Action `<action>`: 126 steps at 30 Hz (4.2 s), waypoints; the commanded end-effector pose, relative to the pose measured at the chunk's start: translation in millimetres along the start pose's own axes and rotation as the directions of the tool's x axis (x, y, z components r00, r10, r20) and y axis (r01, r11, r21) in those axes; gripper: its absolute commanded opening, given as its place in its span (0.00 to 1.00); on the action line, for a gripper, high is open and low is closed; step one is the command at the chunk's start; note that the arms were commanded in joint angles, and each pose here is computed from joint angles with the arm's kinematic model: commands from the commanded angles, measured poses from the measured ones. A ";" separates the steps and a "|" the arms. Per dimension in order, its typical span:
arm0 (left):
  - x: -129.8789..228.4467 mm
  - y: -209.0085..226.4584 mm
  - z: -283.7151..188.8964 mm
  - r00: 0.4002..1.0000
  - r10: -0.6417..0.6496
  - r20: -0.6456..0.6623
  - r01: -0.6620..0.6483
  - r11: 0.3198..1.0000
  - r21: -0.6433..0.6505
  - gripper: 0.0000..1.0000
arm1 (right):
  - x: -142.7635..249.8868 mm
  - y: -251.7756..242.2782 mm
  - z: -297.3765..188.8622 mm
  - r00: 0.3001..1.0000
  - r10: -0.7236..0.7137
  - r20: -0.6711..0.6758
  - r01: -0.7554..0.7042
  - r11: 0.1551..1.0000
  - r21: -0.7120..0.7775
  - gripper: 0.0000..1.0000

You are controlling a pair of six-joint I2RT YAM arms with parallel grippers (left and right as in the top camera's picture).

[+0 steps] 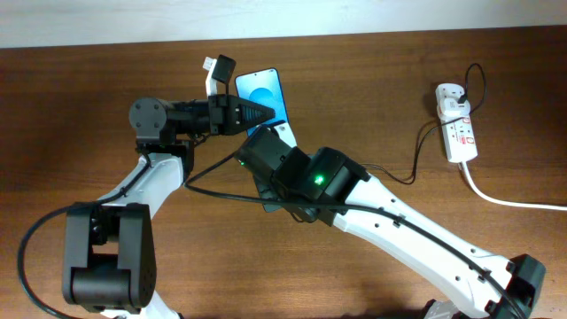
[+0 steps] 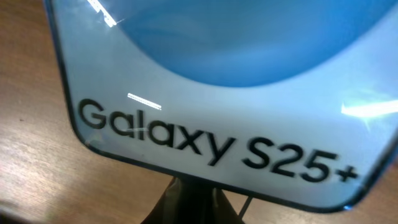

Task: Plug charger to phone and switch on socket
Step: 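Push the USB-C plug up into the phone's bottom port, then lower the phone flat onto the table and release both grippers, then press the red switch on the power strip with the right gripper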

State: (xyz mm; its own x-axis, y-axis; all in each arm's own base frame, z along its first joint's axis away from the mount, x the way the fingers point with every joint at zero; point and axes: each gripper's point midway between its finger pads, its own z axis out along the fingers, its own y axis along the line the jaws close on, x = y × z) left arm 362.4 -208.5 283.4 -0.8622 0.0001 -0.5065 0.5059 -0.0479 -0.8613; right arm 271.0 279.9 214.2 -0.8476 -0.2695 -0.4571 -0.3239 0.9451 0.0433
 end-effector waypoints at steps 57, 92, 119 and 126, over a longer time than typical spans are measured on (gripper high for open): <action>110.7 281.8 -1.9 0.871 -0.464 -0.158 0.194 0.622 -0.759 0.23 | 8.8 -178.0 -200.9 0.910 0.285 0.303 -0.343 0.926 0.159 0.99; 2.4 40.9 -114.2 0.999 -0.001 -0.045 -0.044 0.156 -0.987 0.99 | 28.3 -278.8 -115.4 0.665 0.739 0.111 -0.702 0.566 0.432 0.04; 207.2 -203.4 -208.7 0.947 0.320 -0.026 -0.010 -0.052 -0.999 0.99 | 31.1 -502.8 137.8 0.299 0.951 0.072 -0.922 0.269 0.278 0.04; 234.4 -227.3 -215.3 0.889 0.457 -0.007 0.005 -0.025 -1.000 0.99 | 33.2 -506.8 152.6 0.299 0.952 0.070 -0.923 0.270 0.274 0.04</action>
State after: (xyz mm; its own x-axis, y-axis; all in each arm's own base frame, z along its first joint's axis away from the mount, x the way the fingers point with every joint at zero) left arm 54.8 14.0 351.3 -0.5519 -0.0059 -0.8339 0.0215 0.9995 -0.0213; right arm 469.9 -176.9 47.3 -0.5305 0.8328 -0.1581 0.8104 0.5529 0.1936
